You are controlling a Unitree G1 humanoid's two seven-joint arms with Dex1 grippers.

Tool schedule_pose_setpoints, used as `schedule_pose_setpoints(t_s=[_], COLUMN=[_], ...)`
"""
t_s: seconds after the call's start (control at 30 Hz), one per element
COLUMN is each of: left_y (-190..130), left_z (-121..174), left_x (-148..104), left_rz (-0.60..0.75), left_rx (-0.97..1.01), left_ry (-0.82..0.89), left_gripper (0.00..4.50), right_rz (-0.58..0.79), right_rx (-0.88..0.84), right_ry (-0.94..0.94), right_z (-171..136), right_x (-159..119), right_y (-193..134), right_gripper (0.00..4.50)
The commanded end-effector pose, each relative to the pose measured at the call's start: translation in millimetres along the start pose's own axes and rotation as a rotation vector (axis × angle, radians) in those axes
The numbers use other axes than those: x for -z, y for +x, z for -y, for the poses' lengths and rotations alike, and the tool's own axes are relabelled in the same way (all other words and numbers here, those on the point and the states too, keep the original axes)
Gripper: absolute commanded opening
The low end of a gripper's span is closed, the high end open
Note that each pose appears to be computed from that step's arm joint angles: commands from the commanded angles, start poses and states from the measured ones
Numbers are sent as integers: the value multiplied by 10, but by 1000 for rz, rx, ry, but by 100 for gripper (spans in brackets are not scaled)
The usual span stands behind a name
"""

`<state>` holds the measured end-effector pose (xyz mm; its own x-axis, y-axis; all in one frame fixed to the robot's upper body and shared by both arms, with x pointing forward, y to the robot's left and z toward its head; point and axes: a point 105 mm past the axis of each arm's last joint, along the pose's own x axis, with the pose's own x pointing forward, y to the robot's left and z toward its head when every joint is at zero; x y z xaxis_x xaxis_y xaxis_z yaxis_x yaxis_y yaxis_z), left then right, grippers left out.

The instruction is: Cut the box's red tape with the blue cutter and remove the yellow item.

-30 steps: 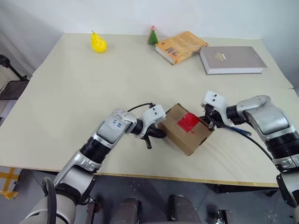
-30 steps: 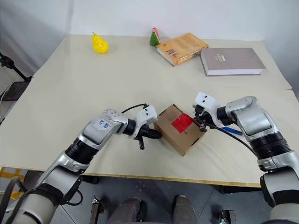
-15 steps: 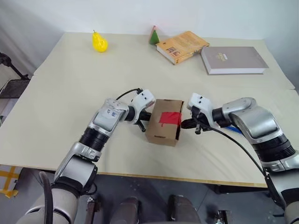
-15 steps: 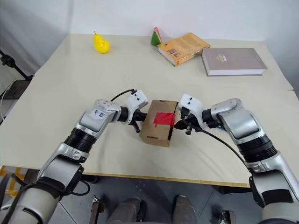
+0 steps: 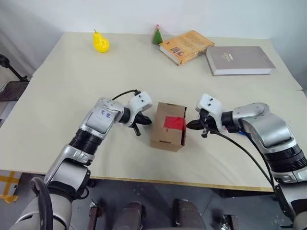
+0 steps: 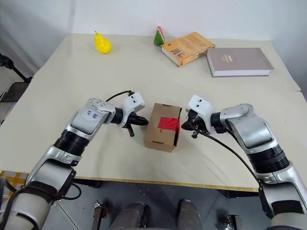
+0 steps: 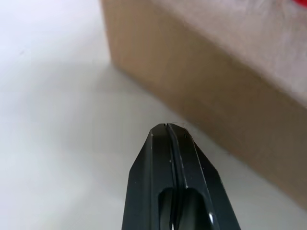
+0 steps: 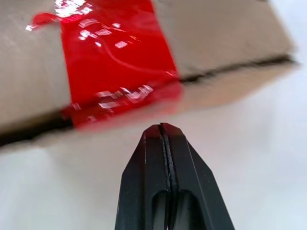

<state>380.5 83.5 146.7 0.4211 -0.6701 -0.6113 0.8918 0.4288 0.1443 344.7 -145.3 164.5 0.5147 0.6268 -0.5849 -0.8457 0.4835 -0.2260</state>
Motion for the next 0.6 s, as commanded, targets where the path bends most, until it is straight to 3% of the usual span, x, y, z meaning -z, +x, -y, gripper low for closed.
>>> schedule_pose_setpoints(t_s=[0.03, 0.07, 0.17, 0.37, 0.53, 0.6], left_y=[-168, -212, -286, -173, 7, 87], left_z=[-136, -202, -264, -6, 148, 184], left_x=[-131, -162, -370, -709, -753, -727], left_rz=[11, 18, 80, 198, 204, 193], left_rx=[-56, -81, -86, 82, 165, 186], left_ry=[62, 66, 88, 125, 140, 141], left_gripper=[0, 0, 0, 0, 0, 0], right_rz=[78, 80, 93, 185, 178, 153], right_rx=[172, 200, 253, 238, 177, 163], right_ry=[-72, -85, -100, -53, -10, 4], right_z=[236, 284, 345, 203, -26, -92], right_x=[-148, -155, -219, -464, -424, -341], right_y=[-222, -287, -463, -491, -370, -315], right_gripper=[1, 1, 60, 265, 428, 447])
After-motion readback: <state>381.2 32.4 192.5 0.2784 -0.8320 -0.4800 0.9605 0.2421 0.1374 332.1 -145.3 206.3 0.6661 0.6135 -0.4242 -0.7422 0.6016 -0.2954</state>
